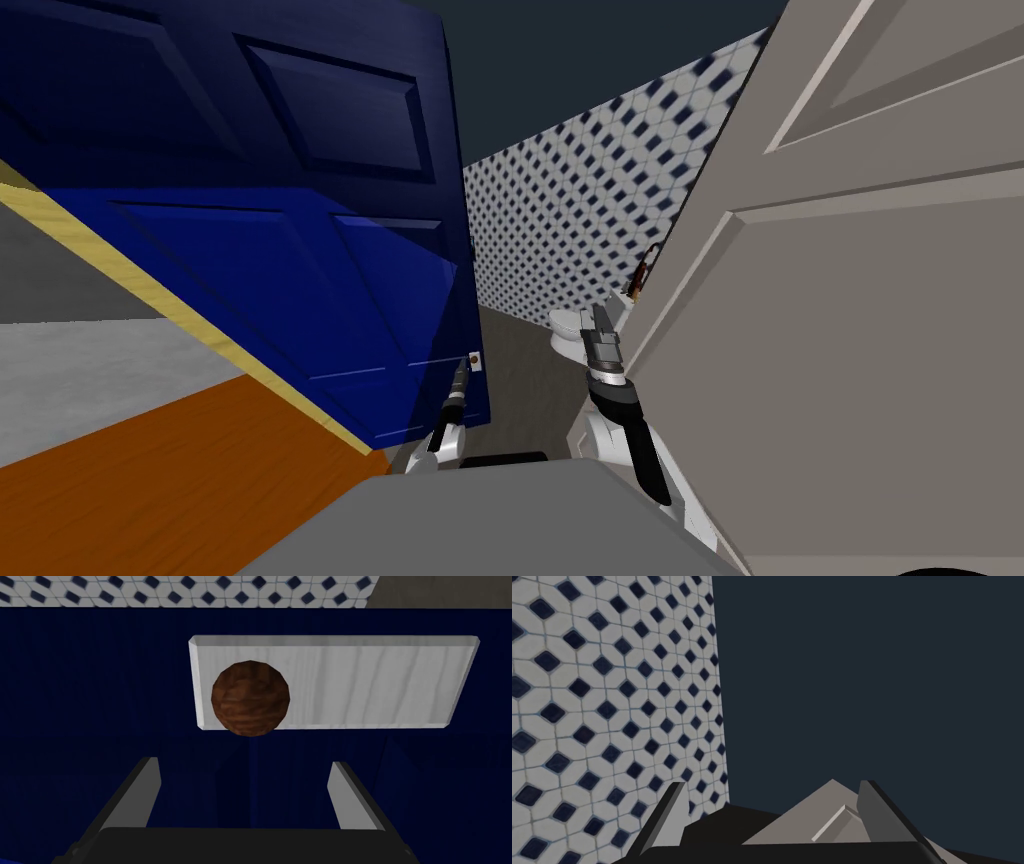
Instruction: Push the door open
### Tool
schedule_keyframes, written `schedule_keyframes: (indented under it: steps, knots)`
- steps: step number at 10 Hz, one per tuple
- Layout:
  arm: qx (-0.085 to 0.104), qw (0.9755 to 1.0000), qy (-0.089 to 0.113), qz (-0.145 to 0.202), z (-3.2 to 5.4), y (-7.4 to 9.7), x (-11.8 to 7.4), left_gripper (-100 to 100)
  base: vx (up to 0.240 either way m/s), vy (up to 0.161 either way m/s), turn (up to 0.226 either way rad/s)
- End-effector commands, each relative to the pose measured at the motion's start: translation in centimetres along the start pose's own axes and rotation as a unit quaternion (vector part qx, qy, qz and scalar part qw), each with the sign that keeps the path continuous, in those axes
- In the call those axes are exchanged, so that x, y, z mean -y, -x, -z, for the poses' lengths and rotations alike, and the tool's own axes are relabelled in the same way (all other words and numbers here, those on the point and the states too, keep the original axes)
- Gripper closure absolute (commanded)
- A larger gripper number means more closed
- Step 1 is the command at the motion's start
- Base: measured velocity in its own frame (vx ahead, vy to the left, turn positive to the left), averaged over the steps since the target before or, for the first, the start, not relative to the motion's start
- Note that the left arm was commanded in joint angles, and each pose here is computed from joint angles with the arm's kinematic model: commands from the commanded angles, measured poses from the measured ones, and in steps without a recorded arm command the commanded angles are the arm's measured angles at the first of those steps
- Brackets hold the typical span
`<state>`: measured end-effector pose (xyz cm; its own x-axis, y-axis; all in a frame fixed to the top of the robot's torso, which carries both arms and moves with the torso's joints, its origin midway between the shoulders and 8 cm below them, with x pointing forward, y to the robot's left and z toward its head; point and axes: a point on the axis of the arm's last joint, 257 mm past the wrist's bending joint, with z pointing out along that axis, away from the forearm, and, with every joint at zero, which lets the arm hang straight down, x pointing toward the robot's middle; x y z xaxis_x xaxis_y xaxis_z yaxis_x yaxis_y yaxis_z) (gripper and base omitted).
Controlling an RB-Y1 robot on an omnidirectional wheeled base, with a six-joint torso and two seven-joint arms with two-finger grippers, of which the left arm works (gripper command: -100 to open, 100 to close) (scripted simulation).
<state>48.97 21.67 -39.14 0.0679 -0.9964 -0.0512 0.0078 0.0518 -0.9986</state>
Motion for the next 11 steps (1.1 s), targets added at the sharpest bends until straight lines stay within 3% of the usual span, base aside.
schedule_keyframes:
  steps: [1, 2, 4, 5, 10, 11]
  knots:
    - [-0.001, 0.9999, 0.000, 0.012, 0.22, -1.4, 0.1, -100, 0.219, -0.041, -0.029]
    - [-0.002, 0.9998, 0.001, 0.020, 0.38, -2.4, 0.1, -100, 0.176, -0.024, 0.034]
    - [0.000, 0.9998, 0.001, 0.018, 0.49, -2.1, 0.0, -100, 0.055, -0.013, -0.017]
    - [0.000, 0.9998, 0.001, 0.018, 0.49, -2.1, 0.0, 100, 0.000, 0.000, 0.000]
    - [0.000, 0.9998, 0.001, 0.018, 0.49, -2.1, 0.0, 100, -0.004, 0.001, -0.002]
    - [0.024, 0.9997, 0.000, 0.003, 0.16, 0.9, -0.1, 100, 0.074, -0.003, -0.057]
